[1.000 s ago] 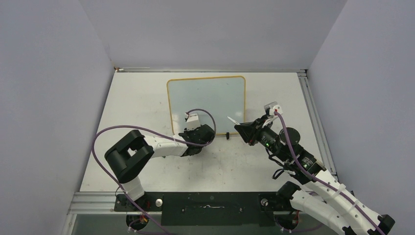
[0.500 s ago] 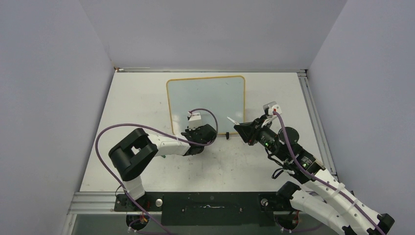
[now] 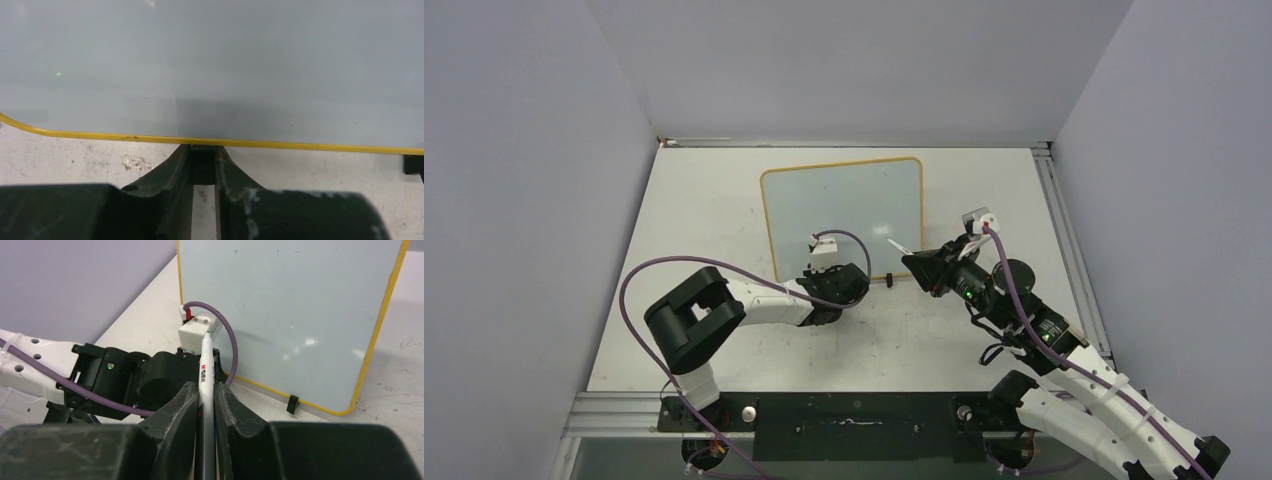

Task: Write a sentence on the whiteboard
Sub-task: Move the whiteboard stand to the center of the board.

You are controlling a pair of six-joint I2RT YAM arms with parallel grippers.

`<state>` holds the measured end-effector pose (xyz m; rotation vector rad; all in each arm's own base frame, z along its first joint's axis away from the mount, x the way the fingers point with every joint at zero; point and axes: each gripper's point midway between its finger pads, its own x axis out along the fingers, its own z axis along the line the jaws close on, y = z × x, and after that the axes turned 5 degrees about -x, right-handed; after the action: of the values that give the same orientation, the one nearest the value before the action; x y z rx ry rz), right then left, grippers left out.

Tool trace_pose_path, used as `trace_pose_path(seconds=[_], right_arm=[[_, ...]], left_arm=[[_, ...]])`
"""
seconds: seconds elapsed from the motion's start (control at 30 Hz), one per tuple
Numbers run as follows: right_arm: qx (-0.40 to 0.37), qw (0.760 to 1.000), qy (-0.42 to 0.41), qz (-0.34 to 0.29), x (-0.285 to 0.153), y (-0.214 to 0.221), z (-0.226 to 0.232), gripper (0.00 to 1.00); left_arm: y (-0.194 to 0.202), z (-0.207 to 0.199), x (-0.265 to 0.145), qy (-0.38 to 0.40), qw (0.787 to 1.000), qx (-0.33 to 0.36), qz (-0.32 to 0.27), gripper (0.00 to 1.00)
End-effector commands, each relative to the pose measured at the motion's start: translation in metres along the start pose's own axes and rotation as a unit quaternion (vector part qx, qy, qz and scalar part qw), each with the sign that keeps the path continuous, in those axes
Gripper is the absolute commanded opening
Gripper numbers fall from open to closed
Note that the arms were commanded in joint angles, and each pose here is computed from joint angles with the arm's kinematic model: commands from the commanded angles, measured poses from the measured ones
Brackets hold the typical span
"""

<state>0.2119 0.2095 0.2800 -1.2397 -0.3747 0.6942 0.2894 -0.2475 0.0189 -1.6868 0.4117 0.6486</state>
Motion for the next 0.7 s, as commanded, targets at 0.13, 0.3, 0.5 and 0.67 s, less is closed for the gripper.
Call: trace_pose_path(seconds=[0.13,0.3,0.5,0.67], right_arm=[[0.014,0.999,-0.019,-0.036,-0.001,-0.023,0.011,0.05],[0.017,0.999,-0.024,-0.038,-0.003,-0.023,0.013,0.05],[0.019,0.999,-0.029,-0.039,-0.006,-0.024,0.015,0.05],[0.020,0.999,-0.030,-0.039,-0.008,-0.023,0.015,0.05]], left_arm=[[0.025,0.002,-0.041,0.007,0.999,0.011,0.029,0.00],[0.044,0.001,-0.058,0.011,0.999,0.019,0.046,0.00],[0.058,-0.007,-0.079,0.020,0.998,0.042,0.053,0.00],[0.063,-0.017,-0.094,0.030,0.996,0.061,0.055,0.09]])
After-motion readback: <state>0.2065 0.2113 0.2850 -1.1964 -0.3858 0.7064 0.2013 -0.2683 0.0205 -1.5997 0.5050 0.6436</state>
